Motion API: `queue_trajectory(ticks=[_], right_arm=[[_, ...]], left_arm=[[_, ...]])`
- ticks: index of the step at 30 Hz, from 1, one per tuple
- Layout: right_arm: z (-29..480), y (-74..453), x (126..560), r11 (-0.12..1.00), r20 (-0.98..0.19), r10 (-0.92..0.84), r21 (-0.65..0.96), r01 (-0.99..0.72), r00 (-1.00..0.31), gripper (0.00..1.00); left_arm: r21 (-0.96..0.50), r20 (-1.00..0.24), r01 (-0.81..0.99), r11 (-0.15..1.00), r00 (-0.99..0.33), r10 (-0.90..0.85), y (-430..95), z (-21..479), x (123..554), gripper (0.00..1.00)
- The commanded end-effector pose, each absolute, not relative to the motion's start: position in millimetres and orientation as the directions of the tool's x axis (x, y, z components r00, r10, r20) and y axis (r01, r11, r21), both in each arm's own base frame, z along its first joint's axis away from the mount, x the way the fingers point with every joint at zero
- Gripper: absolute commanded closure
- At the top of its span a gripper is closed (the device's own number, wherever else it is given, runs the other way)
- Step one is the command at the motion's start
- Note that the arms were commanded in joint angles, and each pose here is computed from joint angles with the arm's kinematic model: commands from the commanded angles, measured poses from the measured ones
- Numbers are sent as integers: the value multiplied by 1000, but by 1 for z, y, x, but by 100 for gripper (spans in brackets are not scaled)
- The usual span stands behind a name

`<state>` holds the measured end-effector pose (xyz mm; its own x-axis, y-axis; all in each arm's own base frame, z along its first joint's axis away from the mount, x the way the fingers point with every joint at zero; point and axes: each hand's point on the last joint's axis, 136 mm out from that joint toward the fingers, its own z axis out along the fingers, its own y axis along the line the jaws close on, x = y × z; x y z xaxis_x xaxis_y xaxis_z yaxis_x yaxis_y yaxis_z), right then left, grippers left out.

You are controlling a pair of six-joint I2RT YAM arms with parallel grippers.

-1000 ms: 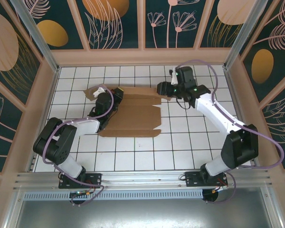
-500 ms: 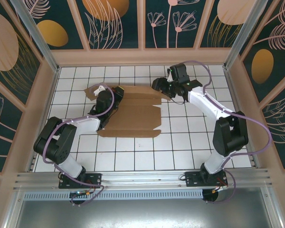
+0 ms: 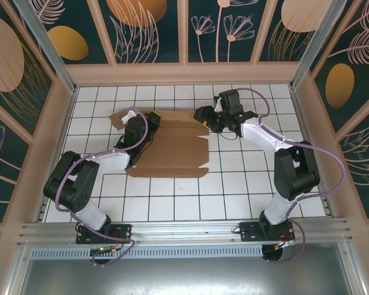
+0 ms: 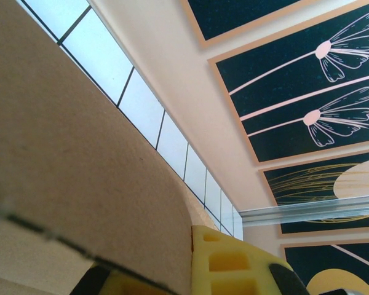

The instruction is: Fold the paper box

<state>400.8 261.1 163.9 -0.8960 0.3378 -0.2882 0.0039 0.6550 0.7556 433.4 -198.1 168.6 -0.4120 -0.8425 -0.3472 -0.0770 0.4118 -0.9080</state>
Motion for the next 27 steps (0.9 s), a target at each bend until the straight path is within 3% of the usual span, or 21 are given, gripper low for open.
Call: queue_trajectory(ticks=[1, 6, 14, 16, 18, 21, 24, 27], right_arm=[[176, 271, 410, 564, -286, 354, 825, -40, -890, 39], [185, 282, 416, 465, -252, 364, 883, -60, -897, 44], [178, 281, 417, 410, -215, 373, 911, -47, -903, 71], [173, 275, 419, 440, -231, 370, 897, -49, -900, 67], [170, 262, 421, 524, -287, 374, 850, -55, -882, 53], [171, 239, 420, 629, -384, 376, 774, -73, -843, 43], [163, 216, 411, 722, -460, 364, 689, -67, -810, 41], [147, 197, 397, 780, -510, 356, 624, -51, -783, 47]], left_arm=[[-883, -351, -142, 448, -435, -829, -196, 149, 431, 100], [-886, -344, -144, 442, -437, -831, -197, 149, 431, 100], [-888, -330, -159, 431, -433, -839, -196, 150, 433, 100], [-886, -331, -164, 433, -430, -840, -196, 150, 434, 100], [-878, -339, -180, 443, -418, -842, -193, 150, 435, 100], [-869, -353, -196, 455, -399, -846, -189, 153, 438, 100], [-869, -356, -196, 454, -389, -850, -189, 156, 442, 100], [-871, -351, -195, 450, -393, -850, -191, 156, 445, 100]])
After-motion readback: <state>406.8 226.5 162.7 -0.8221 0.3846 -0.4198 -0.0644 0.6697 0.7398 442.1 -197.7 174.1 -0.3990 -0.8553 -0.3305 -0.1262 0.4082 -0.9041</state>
